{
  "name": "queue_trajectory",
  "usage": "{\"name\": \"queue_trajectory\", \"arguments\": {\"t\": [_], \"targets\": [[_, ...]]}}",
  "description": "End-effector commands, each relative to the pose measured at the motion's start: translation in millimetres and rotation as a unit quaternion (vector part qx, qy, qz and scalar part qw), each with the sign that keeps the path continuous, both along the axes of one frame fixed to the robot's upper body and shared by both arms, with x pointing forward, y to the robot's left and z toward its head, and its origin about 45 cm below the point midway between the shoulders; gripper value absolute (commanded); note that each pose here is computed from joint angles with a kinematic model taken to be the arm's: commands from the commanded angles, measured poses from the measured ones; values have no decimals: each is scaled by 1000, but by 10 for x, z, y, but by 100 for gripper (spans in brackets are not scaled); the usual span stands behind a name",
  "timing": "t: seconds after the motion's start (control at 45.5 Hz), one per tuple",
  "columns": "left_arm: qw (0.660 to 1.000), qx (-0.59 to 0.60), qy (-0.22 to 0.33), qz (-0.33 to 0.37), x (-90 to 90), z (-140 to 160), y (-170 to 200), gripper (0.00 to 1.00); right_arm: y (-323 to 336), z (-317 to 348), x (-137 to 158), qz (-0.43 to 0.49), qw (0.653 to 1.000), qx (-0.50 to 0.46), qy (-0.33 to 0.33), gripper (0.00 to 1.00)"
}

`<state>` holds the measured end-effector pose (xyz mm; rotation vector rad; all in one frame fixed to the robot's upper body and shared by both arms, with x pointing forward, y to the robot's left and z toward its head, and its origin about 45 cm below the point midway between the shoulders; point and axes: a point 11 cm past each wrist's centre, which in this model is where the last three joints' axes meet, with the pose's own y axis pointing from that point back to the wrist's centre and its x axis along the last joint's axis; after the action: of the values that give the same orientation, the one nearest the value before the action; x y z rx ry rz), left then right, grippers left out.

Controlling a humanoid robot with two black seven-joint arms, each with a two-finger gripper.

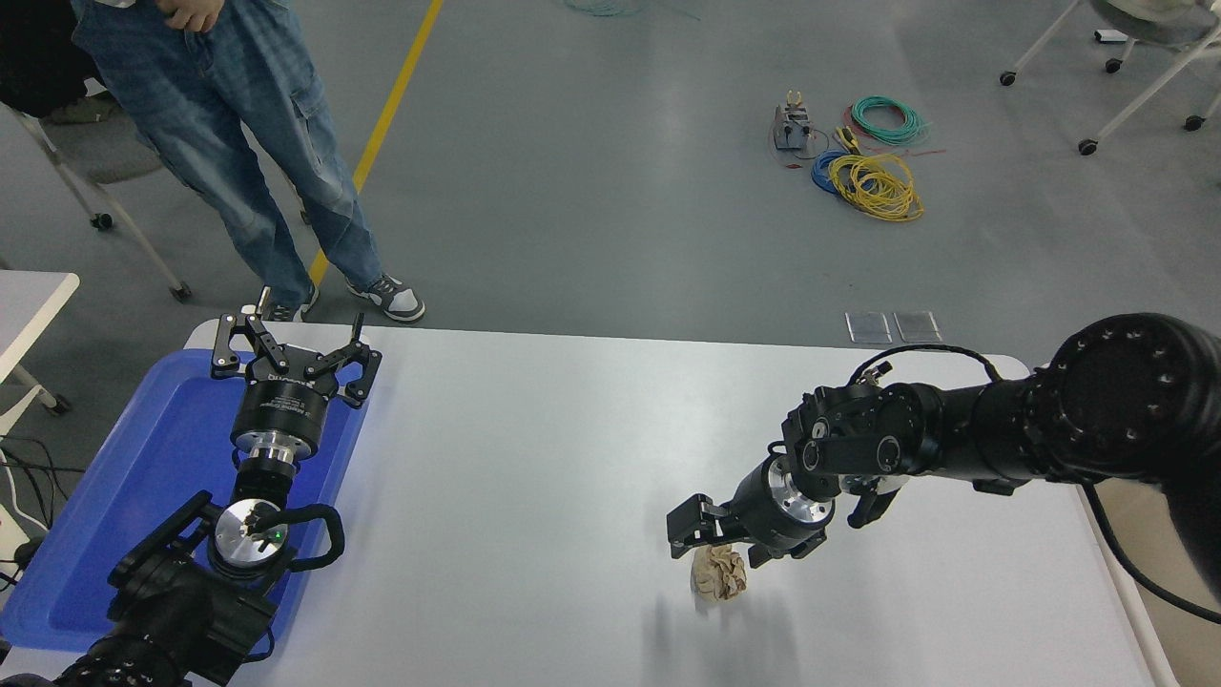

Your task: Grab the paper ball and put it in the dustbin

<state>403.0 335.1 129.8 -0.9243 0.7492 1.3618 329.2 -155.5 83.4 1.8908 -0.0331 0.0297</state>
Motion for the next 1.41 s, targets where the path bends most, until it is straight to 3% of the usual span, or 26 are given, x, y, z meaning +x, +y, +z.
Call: {"name": "queue_trajectory", "arguments": {"t": [0.0, 0.264, 0.44, 0.725, 0.879, 1.055, 1.275, 1.385], "targets": [[1000, 0, 0, 0, 0, 1, 4, 100, -56, -145, -10, -17, 1000, 0, -15, 100], [1000, 0, 0, 0, 0, 1, 4, 100, -146, -259, 0, -10, 999, -14, -50, 100], [1000, 0, -1, 0, 1, 4, 1, 100, -151, -265, -12, -1, 999, -16, -50, 94], [1000, 0, 0, 0, 0, -1, -4, 100, -159, -283, -41, 11, 999, -20, -49, 94], [1000, 0, 0, 0, 0, 1, 4, 100, -150, -287, -73, 27, 998, -20, -46, 86], [1000, -1, -1, -1, 1, 2, -7, 100, -134, -299, -129, 47, 998, -15, -41, 61], [1000, 0, 0, 0, 0, -1, -4, 100, -91, -272, -135, 77, 996, 1, -46, 20], [1000, 0, 0, 0, 0, -1, -4, 100, -85, -247, -109, 83, 995, 0, -51, 10]]}}
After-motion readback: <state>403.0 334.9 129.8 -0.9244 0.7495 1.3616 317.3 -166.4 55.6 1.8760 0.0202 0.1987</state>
